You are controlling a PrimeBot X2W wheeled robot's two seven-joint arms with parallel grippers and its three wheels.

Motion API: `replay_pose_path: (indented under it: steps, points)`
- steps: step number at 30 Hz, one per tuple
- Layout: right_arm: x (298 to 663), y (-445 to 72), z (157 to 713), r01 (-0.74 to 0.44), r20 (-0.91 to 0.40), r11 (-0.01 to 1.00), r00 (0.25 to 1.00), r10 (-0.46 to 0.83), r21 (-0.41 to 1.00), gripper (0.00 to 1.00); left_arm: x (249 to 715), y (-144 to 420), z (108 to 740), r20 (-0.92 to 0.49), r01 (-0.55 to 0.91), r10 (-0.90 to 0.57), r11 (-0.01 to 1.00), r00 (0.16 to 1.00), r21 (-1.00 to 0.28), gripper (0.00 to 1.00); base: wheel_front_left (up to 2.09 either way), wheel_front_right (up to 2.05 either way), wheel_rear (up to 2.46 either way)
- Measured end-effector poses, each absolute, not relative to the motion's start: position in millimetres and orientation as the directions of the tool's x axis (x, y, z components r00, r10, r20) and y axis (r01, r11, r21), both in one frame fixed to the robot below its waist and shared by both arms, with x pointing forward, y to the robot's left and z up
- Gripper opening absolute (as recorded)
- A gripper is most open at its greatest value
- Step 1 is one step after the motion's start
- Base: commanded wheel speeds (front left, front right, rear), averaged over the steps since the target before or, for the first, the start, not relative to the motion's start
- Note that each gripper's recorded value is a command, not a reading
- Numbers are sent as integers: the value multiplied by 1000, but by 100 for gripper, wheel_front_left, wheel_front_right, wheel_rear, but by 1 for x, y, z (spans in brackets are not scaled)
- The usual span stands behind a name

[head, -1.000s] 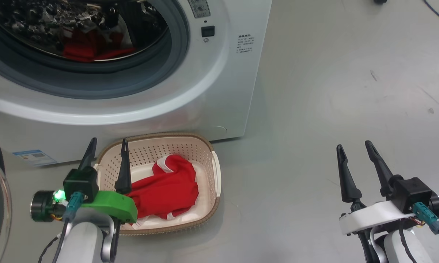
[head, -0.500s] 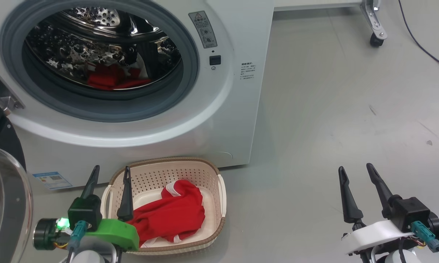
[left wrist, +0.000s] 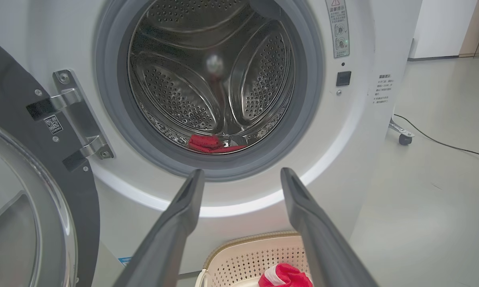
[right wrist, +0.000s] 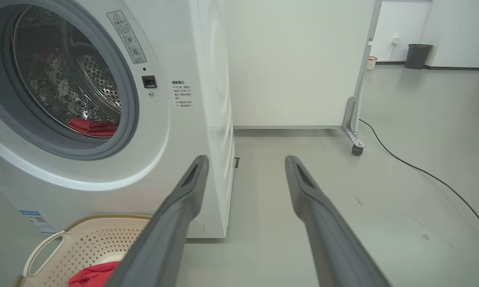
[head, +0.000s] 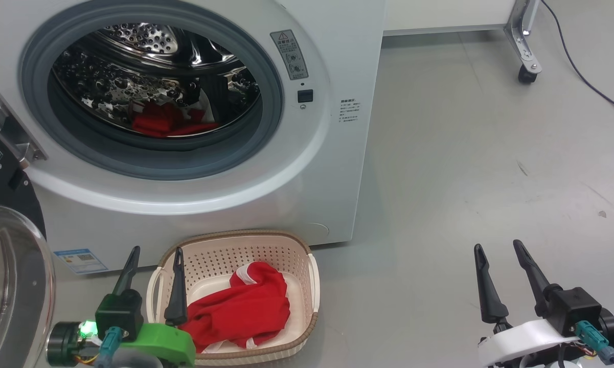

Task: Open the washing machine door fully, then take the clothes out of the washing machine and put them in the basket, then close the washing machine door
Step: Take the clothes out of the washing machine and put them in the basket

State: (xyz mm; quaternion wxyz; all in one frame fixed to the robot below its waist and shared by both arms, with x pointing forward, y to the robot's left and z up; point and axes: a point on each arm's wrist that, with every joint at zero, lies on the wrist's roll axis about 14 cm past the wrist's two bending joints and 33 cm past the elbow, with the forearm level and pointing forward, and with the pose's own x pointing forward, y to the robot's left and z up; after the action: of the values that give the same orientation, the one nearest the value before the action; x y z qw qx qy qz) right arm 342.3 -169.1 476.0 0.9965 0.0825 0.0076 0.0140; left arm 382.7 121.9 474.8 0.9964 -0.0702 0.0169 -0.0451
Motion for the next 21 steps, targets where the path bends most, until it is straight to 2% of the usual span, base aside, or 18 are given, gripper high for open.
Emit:
replay_pose_path:
  steps: [21]
  points:
    - [339, -166, 479, -34, -3, 987, 999, 35, 157, 100, 374, 120, 481, -7, 93, -95, 986, 995, -141, 100, 0, 0, 0]
